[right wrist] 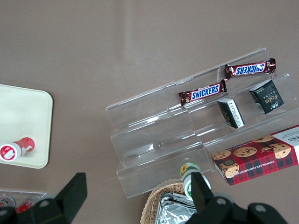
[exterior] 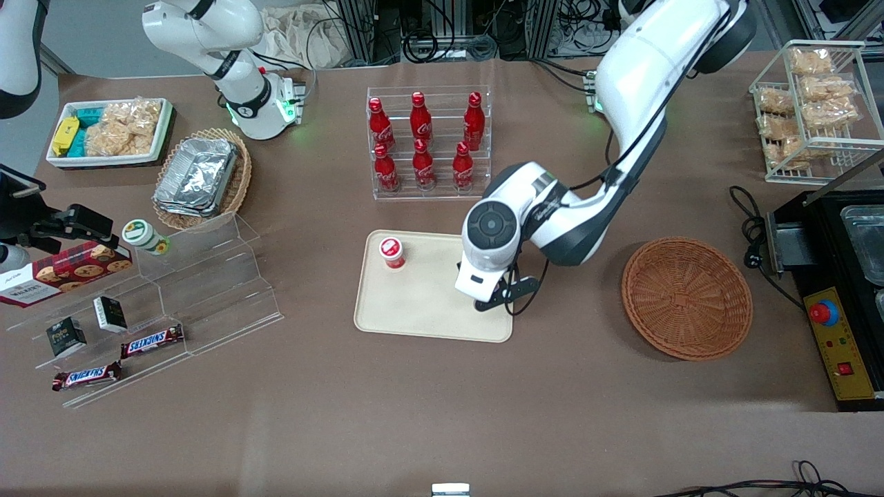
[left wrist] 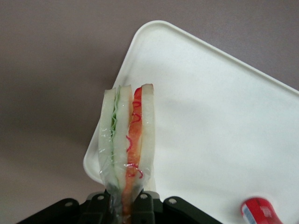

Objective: Place sandwich from basket to tray
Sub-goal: 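Carry the sandwich with the left gripper over the cream tray, then lower the sandwich onto the tray and open the left gripper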

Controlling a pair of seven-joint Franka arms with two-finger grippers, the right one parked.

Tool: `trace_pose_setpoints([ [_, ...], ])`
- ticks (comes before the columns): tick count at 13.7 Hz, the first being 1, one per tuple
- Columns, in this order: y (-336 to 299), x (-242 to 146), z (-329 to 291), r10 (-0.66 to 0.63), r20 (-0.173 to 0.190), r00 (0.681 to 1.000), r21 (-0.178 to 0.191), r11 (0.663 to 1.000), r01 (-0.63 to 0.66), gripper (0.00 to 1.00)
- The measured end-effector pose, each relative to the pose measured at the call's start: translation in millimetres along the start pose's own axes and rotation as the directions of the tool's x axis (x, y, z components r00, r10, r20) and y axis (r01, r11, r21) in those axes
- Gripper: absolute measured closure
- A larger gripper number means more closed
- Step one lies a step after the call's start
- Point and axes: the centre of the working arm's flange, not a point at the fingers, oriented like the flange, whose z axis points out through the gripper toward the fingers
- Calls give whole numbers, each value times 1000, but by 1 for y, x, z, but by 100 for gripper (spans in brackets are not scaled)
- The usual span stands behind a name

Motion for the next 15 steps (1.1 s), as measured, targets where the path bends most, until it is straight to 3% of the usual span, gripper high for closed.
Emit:
trace_pose_setpoints([
  [3, 6, 6, 37, 0, 14, 1000, -9, 1000, 0, 84],
  [5, 9, 8, 43, -1, 14, 1000, -22, 1000, 1, 69],
  [8, 11, 13, 27, -33, -4, 999, -48, 998, 33, 38],
  [10, 9, 20, -18, -76, -47, 996, -99, 993, 71, 16],
  [12, -11, 25, -95, -121, -104, 987, -138, 985, 106, 0],
  [15, -90, 34, -214, -189, -175, 966, -108, 979, 172, 0],
])
